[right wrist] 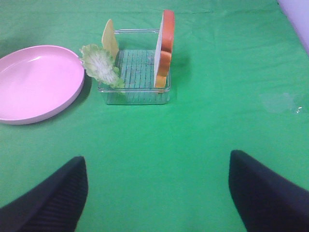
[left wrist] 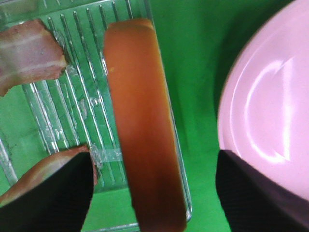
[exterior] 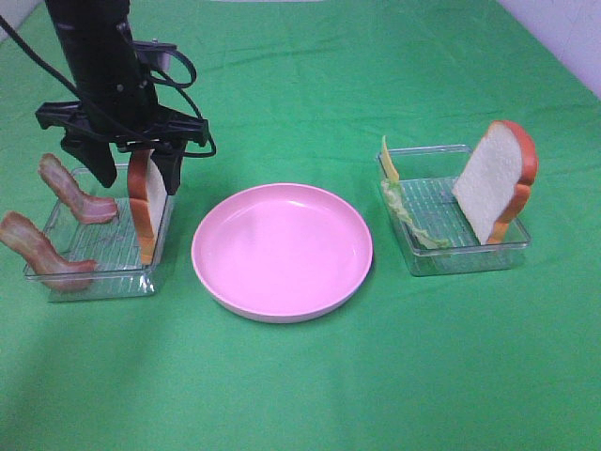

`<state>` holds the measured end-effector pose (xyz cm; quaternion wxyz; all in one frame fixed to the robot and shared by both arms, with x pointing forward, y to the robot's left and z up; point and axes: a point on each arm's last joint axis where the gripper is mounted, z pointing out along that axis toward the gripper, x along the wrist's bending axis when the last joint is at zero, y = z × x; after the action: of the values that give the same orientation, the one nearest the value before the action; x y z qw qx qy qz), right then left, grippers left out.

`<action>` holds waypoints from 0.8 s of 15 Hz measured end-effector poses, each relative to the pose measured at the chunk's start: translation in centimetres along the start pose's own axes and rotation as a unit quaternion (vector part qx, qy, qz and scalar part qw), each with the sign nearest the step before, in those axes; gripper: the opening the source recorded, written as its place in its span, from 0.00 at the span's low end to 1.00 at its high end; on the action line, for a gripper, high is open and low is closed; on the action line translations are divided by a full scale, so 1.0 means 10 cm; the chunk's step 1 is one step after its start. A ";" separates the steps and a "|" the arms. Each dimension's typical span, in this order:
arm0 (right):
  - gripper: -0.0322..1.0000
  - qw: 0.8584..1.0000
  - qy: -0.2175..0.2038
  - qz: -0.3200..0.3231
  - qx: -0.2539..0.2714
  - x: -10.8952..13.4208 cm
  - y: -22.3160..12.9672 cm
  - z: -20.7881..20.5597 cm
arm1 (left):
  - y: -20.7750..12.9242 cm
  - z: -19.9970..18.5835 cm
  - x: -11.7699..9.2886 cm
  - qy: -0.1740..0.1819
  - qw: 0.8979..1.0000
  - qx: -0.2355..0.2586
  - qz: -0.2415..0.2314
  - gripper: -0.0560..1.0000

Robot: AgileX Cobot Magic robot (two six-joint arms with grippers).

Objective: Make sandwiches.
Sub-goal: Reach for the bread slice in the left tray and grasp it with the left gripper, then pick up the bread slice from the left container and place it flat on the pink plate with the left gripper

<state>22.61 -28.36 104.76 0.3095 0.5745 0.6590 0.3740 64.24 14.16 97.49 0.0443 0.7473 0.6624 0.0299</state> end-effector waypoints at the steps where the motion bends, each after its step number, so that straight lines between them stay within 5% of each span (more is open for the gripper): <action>1: 0.76 1.000 0.000 0.000 0.000 0.00 0.00 0.00 | 0.01 0.07 0.00 0.002 1.000 0.003 -0.002 0.63; 5: 0.76 1.000 0.000 0.000 0.000 0.00 0.00 0.00 | 0.04 0.12 -0.01 0.002 1.000 -0.006 -0.002 0.25; 9: 0.76 1.000 0.000 0.000 0.000 0.00 0.00 0.00 | 0.03 0.02 -0.01 -0.002 1.000 -0.013 -0.003 0.25; 12: 0.76 1.000 0.000 0.000 0.000 0.00 0.00 0.00 | -0.04 -0.45 0.00 -0.026 0.998 -0.057 -0.006 0.25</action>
<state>22.61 -28.36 104.76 0.3095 0.5745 0.6590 0.3740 63.40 14.29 101.97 0.1045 0.7398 0.6629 0.0477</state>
